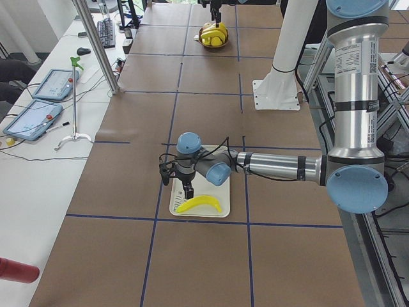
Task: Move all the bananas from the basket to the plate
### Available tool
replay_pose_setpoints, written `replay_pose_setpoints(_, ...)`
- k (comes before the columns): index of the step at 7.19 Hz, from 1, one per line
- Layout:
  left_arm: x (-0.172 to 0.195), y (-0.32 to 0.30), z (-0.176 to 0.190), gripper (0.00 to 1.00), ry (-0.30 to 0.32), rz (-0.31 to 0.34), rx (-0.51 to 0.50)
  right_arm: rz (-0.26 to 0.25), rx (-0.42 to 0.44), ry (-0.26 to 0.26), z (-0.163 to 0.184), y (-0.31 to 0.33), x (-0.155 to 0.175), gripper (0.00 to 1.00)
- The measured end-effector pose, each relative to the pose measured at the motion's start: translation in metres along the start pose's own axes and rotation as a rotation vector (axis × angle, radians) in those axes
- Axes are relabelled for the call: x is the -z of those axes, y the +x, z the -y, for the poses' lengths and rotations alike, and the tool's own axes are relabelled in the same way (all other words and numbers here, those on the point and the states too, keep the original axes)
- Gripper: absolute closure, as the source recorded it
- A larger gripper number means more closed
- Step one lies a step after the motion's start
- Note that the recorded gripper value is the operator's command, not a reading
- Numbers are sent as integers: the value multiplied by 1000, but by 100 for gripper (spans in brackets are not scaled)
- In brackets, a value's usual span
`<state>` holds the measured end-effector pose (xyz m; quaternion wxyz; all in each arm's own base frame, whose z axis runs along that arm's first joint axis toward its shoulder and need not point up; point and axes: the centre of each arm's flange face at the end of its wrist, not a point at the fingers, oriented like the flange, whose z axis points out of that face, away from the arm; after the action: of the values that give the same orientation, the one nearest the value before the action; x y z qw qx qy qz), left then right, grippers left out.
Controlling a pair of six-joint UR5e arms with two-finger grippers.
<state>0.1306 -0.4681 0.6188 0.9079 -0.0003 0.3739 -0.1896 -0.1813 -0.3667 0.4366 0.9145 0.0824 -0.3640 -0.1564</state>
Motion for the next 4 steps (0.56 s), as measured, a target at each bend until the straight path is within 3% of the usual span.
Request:
replay_pose_setpoints(2,0,0,0,0,1,-1,-2,8,87,26,-34,47,-19,2)
replay_pose_setpoints(4,2,1,-1,0,3,-4,-3,49,157,2,-53,103,-29,3)
